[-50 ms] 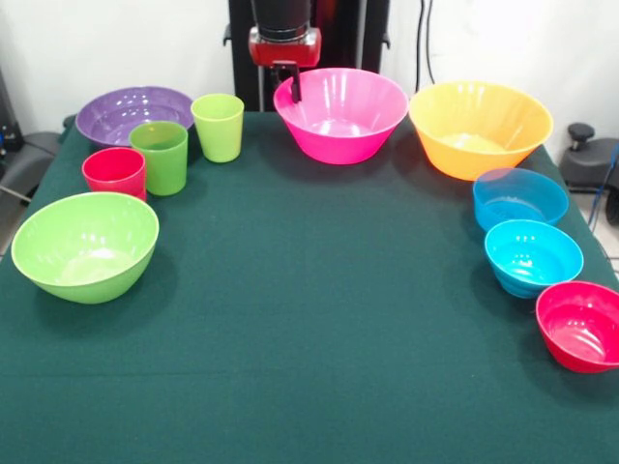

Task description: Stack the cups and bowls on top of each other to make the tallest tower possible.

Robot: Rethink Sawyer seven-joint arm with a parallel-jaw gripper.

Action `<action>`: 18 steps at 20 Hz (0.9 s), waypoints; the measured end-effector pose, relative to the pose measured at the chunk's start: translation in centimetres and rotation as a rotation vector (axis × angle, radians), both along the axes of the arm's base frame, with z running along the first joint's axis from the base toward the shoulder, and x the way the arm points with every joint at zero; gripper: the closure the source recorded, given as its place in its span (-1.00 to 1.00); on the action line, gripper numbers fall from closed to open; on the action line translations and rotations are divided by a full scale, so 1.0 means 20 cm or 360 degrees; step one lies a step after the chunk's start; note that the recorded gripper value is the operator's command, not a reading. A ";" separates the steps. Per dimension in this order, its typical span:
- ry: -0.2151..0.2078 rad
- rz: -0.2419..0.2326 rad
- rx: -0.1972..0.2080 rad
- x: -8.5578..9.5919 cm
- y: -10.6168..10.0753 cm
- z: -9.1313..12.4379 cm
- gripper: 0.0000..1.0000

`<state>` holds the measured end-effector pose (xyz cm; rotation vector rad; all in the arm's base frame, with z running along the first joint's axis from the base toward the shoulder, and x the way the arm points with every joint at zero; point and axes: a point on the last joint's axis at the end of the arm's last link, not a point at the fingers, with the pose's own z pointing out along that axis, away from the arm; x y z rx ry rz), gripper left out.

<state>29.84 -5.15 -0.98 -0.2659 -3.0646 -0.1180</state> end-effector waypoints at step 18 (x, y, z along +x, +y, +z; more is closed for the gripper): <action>-0.0035 0.0009 0.0047 0.09 0.02 0.02 1.00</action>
